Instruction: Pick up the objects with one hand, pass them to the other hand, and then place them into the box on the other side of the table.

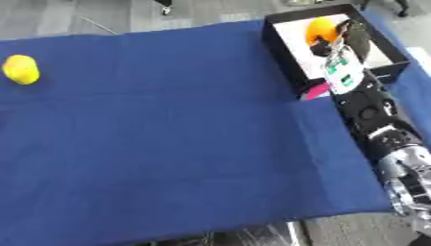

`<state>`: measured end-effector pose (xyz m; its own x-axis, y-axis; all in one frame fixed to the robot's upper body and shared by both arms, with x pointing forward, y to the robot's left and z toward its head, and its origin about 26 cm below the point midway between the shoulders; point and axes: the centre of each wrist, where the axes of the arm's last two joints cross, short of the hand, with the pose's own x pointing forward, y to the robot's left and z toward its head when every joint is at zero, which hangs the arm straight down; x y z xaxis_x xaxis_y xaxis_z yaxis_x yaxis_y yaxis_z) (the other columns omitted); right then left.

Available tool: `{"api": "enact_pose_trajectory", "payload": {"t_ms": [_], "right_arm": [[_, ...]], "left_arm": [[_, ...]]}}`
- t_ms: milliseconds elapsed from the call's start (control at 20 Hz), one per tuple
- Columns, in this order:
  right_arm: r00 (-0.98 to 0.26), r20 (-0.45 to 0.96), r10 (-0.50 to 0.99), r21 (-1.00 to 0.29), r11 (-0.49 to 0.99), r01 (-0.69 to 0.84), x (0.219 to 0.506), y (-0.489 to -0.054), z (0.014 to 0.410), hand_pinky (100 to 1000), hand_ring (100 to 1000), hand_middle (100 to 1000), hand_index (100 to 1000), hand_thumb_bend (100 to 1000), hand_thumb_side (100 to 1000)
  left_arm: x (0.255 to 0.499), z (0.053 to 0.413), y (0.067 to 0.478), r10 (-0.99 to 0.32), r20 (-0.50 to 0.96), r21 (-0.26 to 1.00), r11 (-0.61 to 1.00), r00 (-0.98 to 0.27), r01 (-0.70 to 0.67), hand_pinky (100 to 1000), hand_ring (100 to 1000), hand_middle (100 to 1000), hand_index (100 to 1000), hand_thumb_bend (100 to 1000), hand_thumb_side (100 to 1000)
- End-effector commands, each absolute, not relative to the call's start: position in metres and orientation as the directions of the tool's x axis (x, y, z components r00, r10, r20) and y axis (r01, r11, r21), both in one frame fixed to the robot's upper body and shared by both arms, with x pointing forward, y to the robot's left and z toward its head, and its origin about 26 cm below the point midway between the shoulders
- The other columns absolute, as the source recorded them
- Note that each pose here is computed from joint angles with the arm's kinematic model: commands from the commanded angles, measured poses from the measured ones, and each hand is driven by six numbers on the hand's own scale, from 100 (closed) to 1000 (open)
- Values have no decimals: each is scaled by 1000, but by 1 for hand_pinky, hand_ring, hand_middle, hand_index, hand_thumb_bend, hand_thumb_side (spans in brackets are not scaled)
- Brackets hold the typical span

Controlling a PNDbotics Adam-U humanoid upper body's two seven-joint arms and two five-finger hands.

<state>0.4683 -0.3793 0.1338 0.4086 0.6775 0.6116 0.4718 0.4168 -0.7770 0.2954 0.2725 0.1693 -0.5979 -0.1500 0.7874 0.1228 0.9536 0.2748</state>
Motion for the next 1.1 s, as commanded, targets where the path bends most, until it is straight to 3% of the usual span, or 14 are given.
{"api": "enact_pose_trajectory", "payload": {"t_ms": [50,100,150,300,350,400,600,900,1100], "right_arm": [[404,587,702,-795,406,451,469,-396,141,780,776,710,758,234,219],[405,583,704,-799,406,444,469,-399,138,780,776,710,758,234,219],[397,579,712,-801,407,439,470,-398,137,987,1000,981,1000,584,556],[329,524,786,-829,382,408,471,-395,146,998,1000,998,1000,605,602],[308,510,803,-835,376,402,471,-396,149,1000,1000,1000,1000,601,666],[289,500,816,-839,373,397,471,-397,153,1000,1000,1000,1000,607,636],[227,456,860,-855,352,381,469,-405,166,1000,1000,1000,1000,577,708],[130,415,900,-874,355,332,463,-414,177,1000,1000,1000,1000,583,617],[67,439,896,-866,402,298,458,-423,182,1000,1000,1000,1000,583,617]], "left_arm": [[293,176,273,-162,770,292,949,-618,115,778,637,638,809,418,816],[293,176,273,-162,770,292,949,-618,115,778,637,638,809,418,816],[293,175,273,-163,771,293,949,-615,116,781,640,641,813,420,818],[293,173,275,-169,777,296,948,-606,115,782,641,642,815,421,818],[293,172,275,-171,778,297,948,-604,115,782,642,643,816,421,819],[293,172,275,-172,779,298,948,-603,115,782,642,643,816,421,819],[293,171,276,-181,781,305,946,-597,112,783,643,644,817,421,819],[293,169,279,-196,785,313,944,-587,103,784,644,646,819,421,819],[293,169,280,-200,786,314,944,-585,98,784,644,646,819,421,819]]}}
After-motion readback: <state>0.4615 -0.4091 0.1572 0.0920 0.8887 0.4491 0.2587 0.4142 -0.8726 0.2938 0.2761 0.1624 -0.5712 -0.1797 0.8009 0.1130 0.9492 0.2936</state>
